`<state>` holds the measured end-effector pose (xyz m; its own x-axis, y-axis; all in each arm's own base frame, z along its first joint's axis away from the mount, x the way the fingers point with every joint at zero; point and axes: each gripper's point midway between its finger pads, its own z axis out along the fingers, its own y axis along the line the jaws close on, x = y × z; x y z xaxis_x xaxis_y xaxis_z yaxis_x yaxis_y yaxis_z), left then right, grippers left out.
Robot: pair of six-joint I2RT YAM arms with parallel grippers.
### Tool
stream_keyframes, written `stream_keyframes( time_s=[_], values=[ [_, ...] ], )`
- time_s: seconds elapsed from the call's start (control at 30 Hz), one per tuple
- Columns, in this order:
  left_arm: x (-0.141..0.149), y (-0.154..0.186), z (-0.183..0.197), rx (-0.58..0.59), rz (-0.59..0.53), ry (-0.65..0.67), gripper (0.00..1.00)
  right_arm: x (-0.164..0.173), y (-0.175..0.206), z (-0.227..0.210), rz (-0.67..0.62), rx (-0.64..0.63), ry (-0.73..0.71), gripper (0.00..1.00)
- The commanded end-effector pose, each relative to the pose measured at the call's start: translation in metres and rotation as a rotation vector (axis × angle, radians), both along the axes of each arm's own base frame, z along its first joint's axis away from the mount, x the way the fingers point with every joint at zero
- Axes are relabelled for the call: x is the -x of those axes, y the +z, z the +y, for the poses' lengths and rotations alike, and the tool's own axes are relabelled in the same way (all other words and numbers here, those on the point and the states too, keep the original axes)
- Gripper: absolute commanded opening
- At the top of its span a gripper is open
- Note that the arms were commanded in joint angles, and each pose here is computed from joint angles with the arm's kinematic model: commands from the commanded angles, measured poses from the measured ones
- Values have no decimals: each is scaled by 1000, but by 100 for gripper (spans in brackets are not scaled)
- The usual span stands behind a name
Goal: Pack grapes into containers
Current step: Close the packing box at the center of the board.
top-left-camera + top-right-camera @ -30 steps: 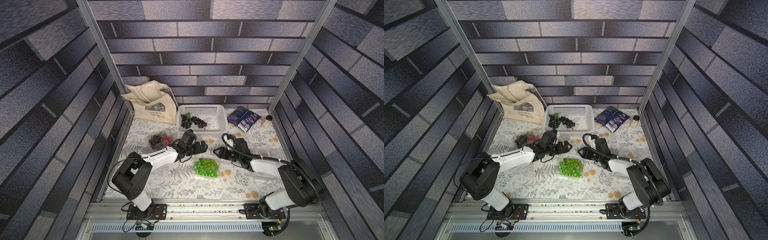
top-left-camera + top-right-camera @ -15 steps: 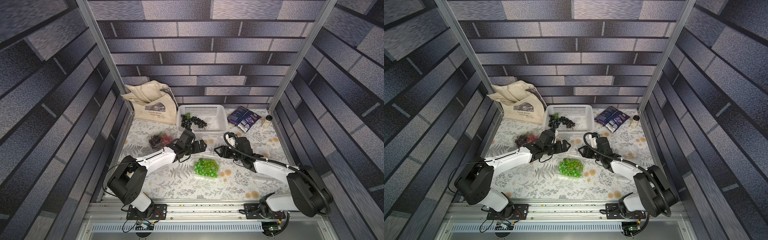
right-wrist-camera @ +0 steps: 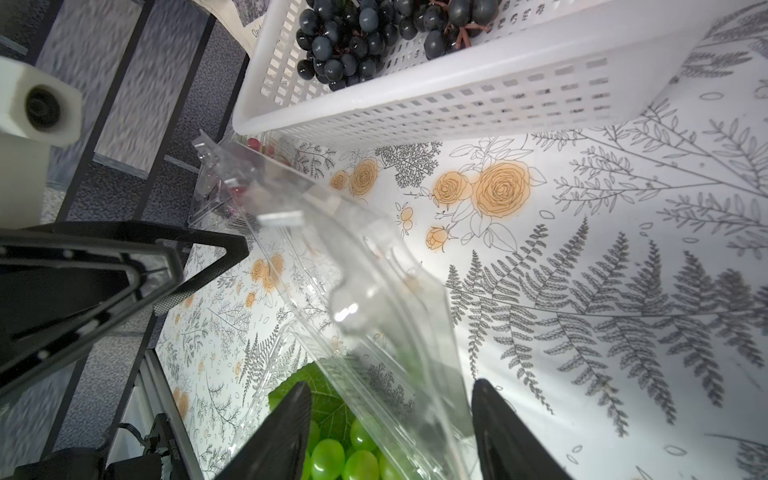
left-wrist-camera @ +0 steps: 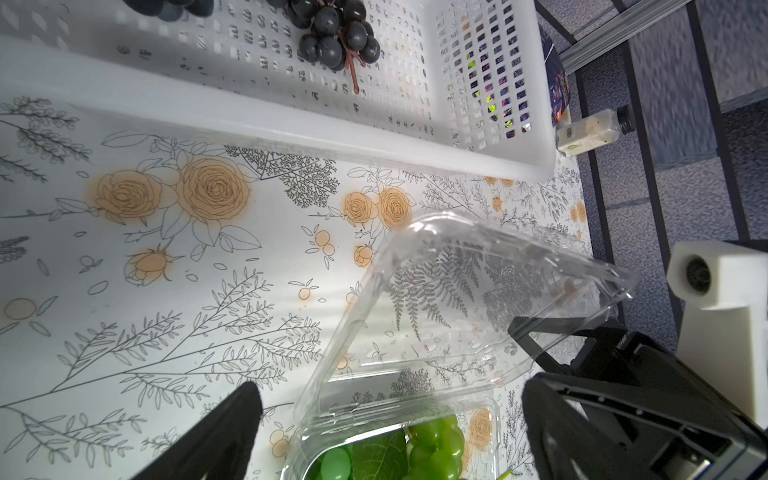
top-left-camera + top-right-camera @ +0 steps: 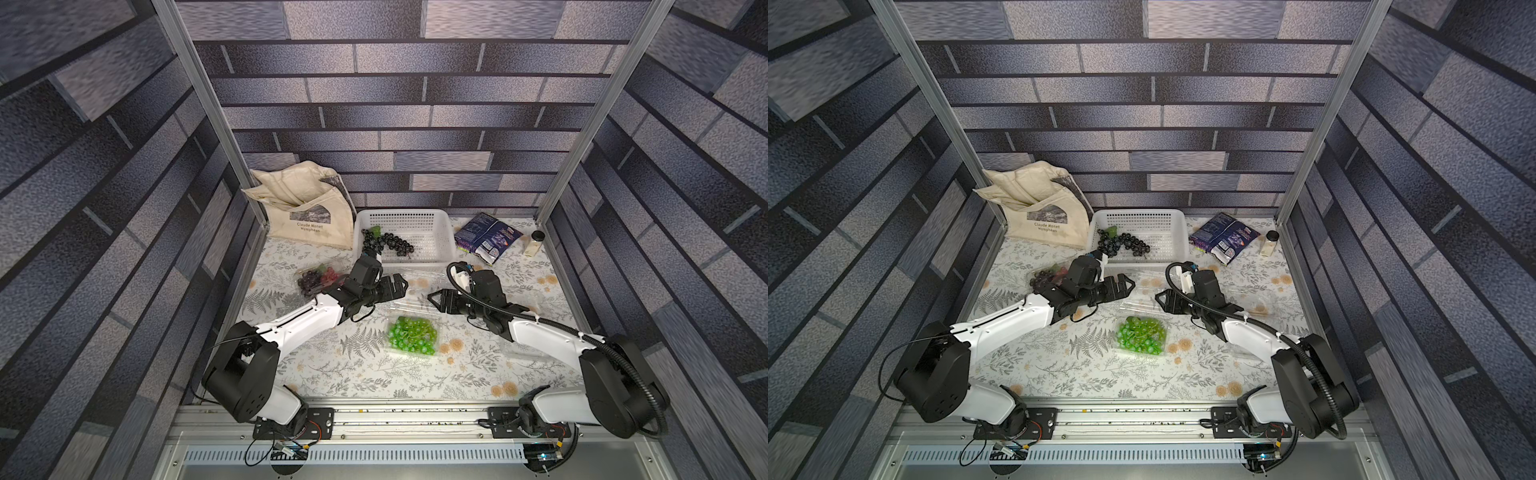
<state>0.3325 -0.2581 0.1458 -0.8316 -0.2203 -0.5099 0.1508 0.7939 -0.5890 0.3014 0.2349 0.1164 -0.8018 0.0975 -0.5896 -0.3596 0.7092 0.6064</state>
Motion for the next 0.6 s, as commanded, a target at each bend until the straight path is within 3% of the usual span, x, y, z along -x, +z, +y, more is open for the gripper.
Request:
stream_keyframes(
  time_s=[0.0,0.57],
  values=[
    [-4,23,9,-11,-55,11,100,2,23,10,-52,-26,57,63],
    [-15,69,31,-61,-112,27,100,21,51,19,-67,-66,164,65]
  ],
)
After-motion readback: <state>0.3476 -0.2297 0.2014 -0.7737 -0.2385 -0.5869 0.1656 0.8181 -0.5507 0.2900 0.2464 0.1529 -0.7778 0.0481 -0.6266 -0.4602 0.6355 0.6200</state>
